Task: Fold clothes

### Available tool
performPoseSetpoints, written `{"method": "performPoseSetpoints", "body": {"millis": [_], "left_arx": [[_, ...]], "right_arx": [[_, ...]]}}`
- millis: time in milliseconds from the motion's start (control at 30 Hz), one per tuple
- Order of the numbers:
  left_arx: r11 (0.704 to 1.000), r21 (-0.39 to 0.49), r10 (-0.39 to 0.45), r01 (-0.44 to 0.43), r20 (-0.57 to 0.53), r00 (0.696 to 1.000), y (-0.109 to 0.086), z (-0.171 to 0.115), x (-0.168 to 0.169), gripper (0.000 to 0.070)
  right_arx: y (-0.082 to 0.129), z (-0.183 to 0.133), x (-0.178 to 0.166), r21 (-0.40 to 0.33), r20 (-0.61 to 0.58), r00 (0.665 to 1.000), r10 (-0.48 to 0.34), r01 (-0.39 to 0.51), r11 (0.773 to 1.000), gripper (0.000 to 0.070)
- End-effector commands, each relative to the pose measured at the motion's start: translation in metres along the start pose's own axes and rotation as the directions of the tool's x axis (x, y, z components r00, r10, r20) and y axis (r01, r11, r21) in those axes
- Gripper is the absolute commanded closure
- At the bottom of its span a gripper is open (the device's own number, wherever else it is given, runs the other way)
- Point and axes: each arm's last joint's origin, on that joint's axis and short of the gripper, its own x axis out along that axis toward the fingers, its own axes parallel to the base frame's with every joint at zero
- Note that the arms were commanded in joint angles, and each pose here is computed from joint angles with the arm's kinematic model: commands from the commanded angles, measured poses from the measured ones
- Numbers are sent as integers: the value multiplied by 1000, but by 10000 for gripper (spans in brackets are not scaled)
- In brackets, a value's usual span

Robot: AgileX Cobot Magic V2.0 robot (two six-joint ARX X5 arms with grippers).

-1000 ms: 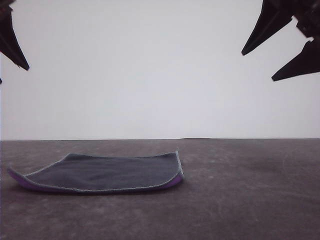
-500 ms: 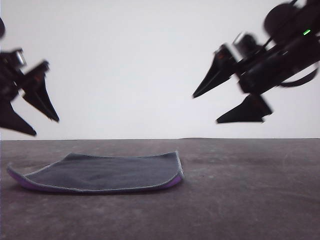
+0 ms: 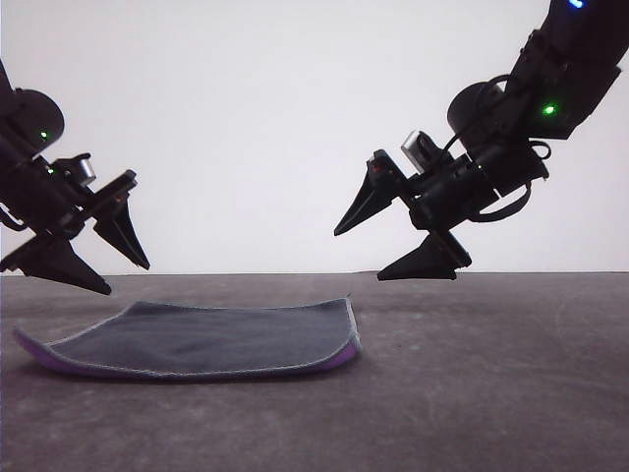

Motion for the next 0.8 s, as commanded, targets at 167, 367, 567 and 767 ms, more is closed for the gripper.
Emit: {"method": "performPoseSetpoints", "body": {"millis": [167, 367, 567, 767], "left_arx": [[998, -2, -56, 56, -51, 997, 10, 2, 22, 347], [998, -4, -68, 68, -69, 995, 9, -1, 26, 346], [995, -7, -96, 96, -93, 991, 7, -3, 27, 346], [995, -3, -100, 100, -112, 989, 6, -6, 27, 346]], "right_arx": [[-1, -4, 16, 16, -26, 1000, 8, -7, 1000, 139], [3, -14, 32, 10, -59, 998, -1, 2, 1000, 139], [4, -18, 38, 9, -65, 998, -23, 24, 1000, 143], [5, -20, 40, 17, -84, 996, -24, 26, 1000, 208]]}}
